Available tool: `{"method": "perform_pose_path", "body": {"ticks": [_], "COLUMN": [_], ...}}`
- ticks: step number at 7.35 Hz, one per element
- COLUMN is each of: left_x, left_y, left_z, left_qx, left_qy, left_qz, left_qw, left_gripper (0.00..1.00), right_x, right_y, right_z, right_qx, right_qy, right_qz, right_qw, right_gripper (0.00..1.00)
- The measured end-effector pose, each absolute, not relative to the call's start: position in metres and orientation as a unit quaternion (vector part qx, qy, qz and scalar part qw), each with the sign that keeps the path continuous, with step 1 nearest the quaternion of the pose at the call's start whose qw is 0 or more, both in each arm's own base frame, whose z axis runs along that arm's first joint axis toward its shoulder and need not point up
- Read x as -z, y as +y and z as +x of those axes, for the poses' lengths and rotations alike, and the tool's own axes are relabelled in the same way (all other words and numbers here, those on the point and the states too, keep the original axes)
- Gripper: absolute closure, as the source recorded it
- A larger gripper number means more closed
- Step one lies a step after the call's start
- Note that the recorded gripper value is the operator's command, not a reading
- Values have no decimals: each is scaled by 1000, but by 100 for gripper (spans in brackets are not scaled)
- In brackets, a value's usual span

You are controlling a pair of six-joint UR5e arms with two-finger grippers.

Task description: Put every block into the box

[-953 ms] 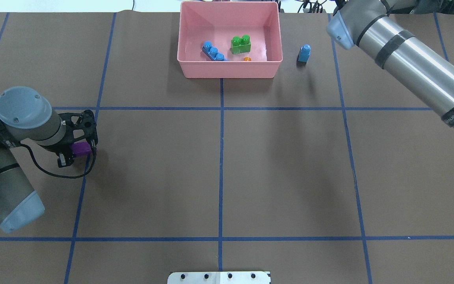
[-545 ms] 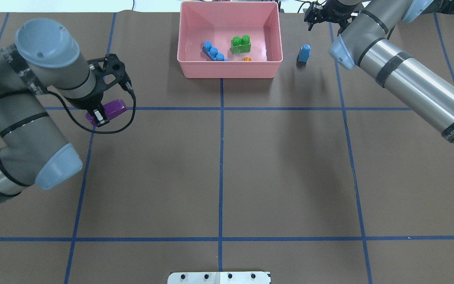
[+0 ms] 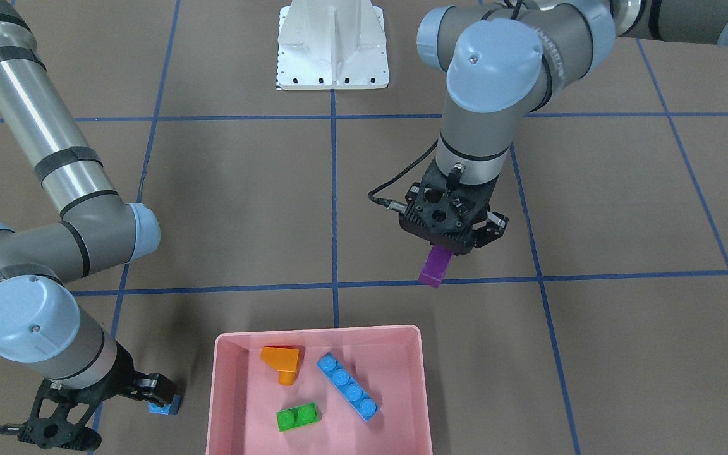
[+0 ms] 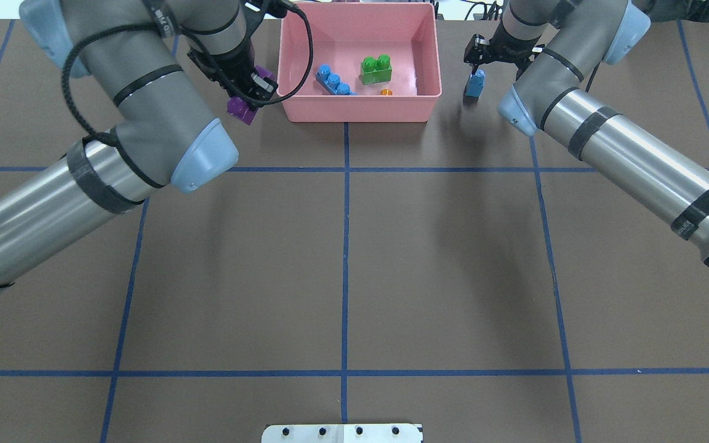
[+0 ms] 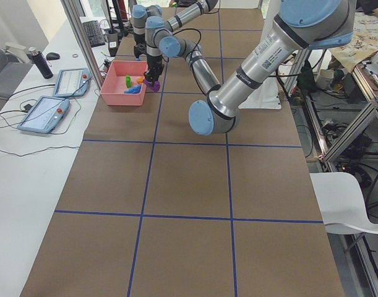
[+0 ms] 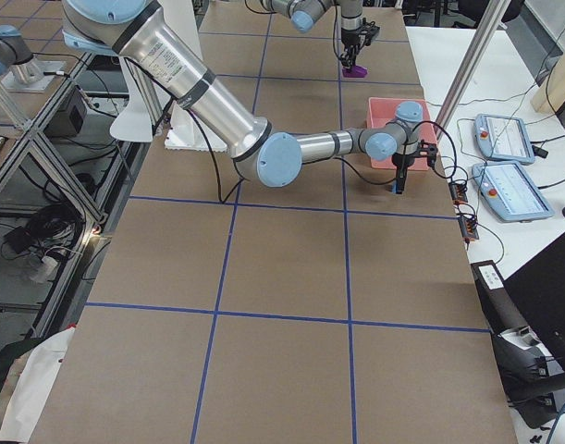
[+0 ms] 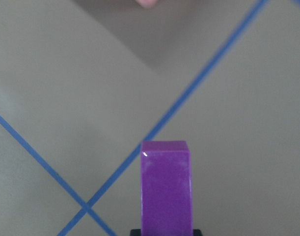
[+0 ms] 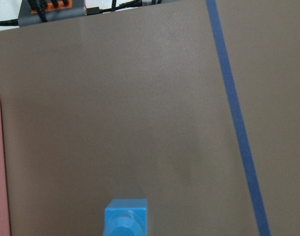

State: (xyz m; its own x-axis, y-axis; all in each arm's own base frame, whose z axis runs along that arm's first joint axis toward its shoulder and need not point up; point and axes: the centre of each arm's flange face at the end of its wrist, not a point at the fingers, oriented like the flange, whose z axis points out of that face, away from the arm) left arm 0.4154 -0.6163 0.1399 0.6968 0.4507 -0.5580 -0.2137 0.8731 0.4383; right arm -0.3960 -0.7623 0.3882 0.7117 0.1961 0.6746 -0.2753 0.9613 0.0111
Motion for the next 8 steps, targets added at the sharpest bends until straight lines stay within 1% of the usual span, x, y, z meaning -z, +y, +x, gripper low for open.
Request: {"method": "perform_pose_path", "body": {"ticks": [2,5,7,8], "left_x": [-129,-130,-134,-134], "left_y": [-667,-716,-737,-745], "left_z": [442,467,481,489], "left_qx": [-139,-93,-74,-66], "left_qy": [356,364,370,368], "left_qz": [172,168,178,190], "left_qw": [908,911,909,908], "left_gripper": [100,100,100,100], "right_x": [-391,-394,-392,-391], "right_y": [-763,-761,-765,-766], "right_z": [-409,-425,-434,-437], "right_qx": [-128,-127,-127,-127], "right_qy": [-358,-355,-350,-349], "right_qz": [61,58,60,60], "right_qw": [923,924,926,927], "right_gripper": [0,1,2,10]}}
